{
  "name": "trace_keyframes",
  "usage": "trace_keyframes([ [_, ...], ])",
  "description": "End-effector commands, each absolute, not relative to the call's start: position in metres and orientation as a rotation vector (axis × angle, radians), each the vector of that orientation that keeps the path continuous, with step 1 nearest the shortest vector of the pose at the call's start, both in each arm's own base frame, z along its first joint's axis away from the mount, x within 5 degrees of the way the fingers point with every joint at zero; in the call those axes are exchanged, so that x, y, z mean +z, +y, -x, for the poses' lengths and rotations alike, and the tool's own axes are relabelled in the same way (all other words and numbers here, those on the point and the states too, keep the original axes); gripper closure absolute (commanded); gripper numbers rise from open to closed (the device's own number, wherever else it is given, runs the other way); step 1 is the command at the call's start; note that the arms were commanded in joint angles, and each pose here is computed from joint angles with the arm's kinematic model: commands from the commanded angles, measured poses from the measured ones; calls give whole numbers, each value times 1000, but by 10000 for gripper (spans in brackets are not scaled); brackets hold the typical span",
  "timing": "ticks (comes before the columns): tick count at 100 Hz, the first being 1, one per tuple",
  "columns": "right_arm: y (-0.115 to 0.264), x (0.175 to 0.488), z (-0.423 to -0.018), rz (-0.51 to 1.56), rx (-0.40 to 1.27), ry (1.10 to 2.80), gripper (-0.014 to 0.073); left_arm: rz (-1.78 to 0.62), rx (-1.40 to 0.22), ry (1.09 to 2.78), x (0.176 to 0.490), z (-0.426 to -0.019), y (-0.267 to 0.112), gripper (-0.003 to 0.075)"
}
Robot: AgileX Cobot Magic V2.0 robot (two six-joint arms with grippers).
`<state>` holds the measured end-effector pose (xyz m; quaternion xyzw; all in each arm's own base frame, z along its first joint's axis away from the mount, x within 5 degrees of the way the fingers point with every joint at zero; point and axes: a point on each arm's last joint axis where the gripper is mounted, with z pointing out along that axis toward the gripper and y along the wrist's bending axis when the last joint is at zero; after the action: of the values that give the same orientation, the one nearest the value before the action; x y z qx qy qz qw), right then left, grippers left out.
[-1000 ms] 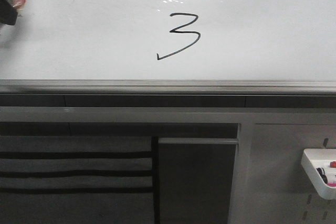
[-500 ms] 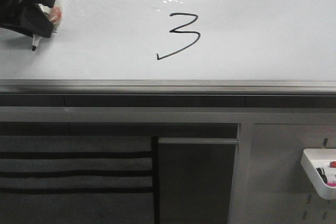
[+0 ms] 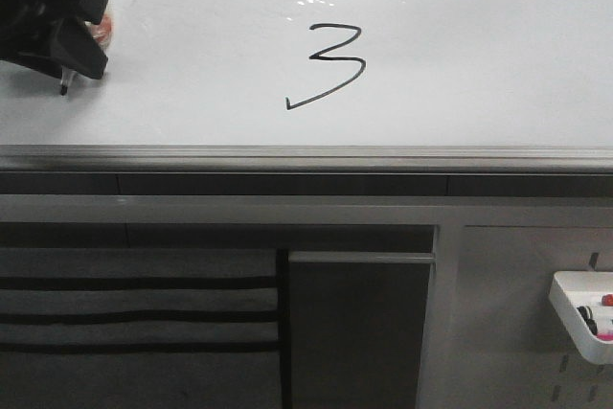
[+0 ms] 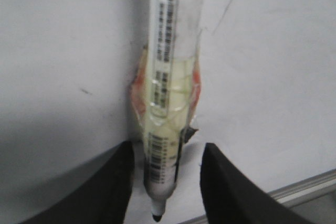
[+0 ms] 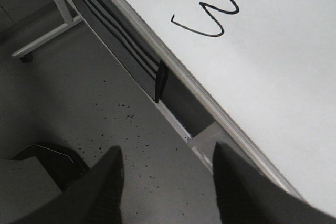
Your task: Write number 3 on whiteboard
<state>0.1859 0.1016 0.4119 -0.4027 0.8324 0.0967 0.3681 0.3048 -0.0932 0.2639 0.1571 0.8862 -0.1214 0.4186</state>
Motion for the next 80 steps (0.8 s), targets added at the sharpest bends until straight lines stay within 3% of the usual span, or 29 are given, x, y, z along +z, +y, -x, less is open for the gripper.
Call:
trace_keyframes([
  [1, 93, 433, -176, 922, 237, 2072, 254, -399, -281, 2127, 291, -305, -92, 352],
  [23, 63, 433, -155, 554, 170, 2155, 254, -478, -262, 2106, 342, -279, -68, 353],
  [41, 41, 410, -133, 319, 194, 2097, 254, -477, -231, 2072, 382, -224, -43, 353],
  [56, 33, 388, -109, 267, 217, 2012, 269, -415, -167, 1956, 400, -169, -28, 353],
  [80, 22, 374, -69, 249, 230, 1878, 511, -331, -88, 1772, 378, -109, -22, 370],
])
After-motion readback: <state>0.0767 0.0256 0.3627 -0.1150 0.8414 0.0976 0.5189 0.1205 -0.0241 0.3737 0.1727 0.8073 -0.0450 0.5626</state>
